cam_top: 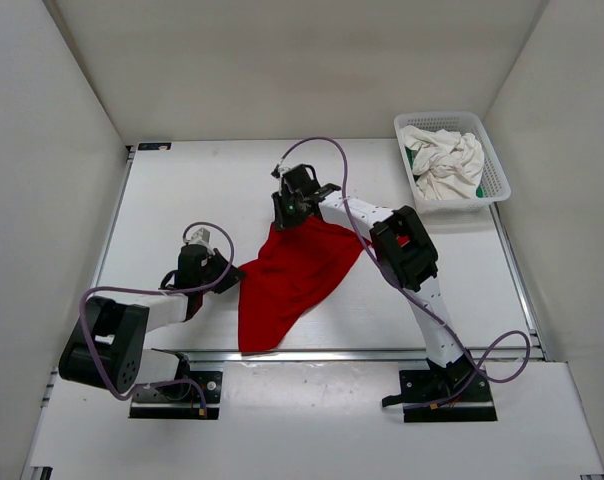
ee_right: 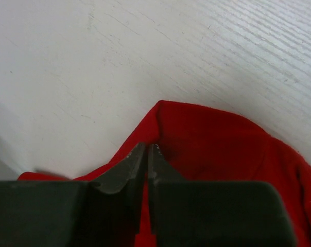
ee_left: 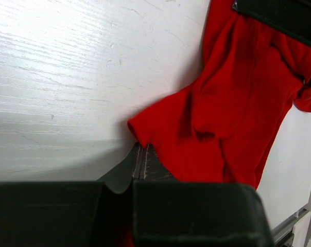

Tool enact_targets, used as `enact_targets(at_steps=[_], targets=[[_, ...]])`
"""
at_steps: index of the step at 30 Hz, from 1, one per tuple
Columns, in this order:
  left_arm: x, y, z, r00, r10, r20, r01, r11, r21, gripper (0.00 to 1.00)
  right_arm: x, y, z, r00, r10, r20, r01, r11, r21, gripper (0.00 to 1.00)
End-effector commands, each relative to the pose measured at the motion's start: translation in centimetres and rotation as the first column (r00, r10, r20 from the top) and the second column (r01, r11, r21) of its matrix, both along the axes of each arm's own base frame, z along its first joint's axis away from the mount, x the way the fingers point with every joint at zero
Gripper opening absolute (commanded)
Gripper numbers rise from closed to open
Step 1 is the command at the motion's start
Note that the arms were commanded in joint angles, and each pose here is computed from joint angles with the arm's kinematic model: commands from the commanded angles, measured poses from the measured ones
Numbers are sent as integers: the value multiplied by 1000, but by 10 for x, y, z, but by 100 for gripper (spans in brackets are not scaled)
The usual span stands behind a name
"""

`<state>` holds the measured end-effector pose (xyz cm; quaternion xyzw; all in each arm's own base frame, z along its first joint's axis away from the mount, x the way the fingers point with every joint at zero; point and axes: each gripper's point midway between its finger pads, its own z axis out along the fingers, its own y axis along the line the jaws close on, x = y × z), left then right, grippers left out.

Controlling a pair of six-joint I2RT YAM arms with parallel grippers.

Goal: Fold and stack the t-shirts
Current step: Move the tshirt to the center of the board, then flatten out the tshirt

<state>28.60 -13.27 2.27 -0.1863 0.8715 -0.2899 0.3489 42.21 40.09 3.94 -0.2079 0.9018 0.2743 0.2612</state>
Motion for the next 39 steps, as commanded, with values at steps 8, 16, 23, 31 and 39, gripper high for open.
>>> enact_targets(at_steps=[8, 16, 23, 31, 39], targets=[[40, 1, 18, 998, 51, 40, -48, 997, -68, 0, -1, -31, 109, 985, -74, 154, 57, 992, 114, 0], [93, 36, 50, 978, 190, 92, -178, 977, -120, 0, -88, -133, 144, 957, -239, 164, 212, 963, 167, 0], [132, 80, 98, 931, 325, 165, -294, 938, -184, 0, -204, -200, 98, 954, -297, 46, 294, 954, 64, 0], [152, 131, 137, 877, 427, 220, -396, 902, -170, 14, -278, -232, 55, 901, -397, -176, 418, 903, 104, 11], [104, 98, 118, 912, 350, 213, -343, 937, -74, 51, -215, -222, 73, 925, -376, -52, 380, 914, 142, 35]])
